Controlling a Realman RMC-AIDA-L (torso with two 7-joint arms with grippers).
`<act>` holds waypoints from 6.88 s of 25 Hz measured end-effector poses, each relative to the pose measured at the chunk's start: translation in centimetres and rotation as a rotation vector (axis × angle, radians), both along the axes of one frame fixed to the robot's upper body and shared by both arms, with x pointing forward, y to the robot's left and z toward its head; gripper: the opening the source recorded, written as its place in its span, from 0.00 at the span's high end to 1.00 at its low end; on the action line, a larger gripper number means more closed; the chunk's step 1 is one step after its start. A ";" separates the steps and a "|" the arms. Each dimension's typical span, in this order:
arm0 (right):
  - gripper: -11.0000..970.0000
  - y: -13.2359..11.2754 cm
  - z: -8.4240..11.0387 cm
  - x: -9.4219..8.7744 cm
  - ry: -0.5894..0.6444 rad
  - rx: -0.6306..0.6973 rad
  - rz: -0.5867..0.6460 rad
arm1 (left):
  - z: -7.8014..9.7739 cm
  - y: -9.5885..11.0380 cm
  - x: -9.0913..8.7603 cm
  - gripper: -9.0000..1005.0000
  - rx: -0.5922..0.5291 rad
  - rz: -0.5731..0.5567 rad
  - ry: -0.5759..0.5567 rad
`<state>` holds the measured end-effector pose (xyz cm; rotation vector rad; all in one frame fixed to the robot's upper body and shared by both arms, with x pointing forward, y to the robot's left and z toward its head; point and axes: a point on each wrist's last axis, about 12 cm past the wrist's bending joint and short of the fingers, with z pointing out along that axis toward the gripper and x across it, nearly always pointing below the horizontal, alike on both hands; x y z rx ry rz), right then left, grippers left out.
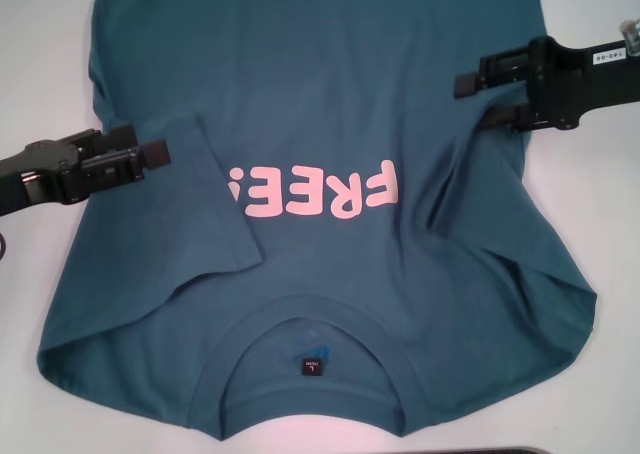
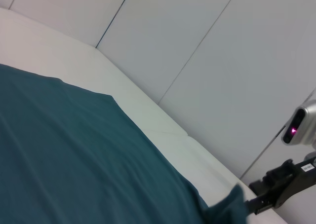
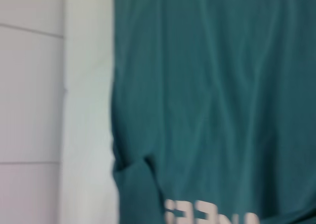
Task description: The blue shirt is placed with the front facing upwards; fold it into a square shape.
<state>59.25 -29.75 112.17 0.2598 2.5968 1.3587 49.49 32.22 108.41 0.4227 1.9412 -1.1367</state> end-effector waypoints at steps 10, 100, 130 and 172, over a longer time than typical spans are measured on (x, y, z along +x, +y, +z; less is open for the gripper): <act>0.36 1.1 1.3 2.0 0.007 -0.170 0.061 | -0.1 0.0 -0.1 0.14 0.000 0.004 0.003; 0.36 6.4 -0.6 2.2 -0.342 -0.181 0.260 | 1.0 1.9 0.9 0.15 -0.048 0.149 -0.011; 0.05 -5.2 -1.4 -12.1 -0.901 0.008 0.392 | 0.3 1.8 -4.8 0.15 -0.283 -0.096 0.294; 0.05 -5.0 -0.7 -9.6 -0.725 0.112 0.277 | -3.3 8.6 -10.4 0.15 -0.230 0.344 0.903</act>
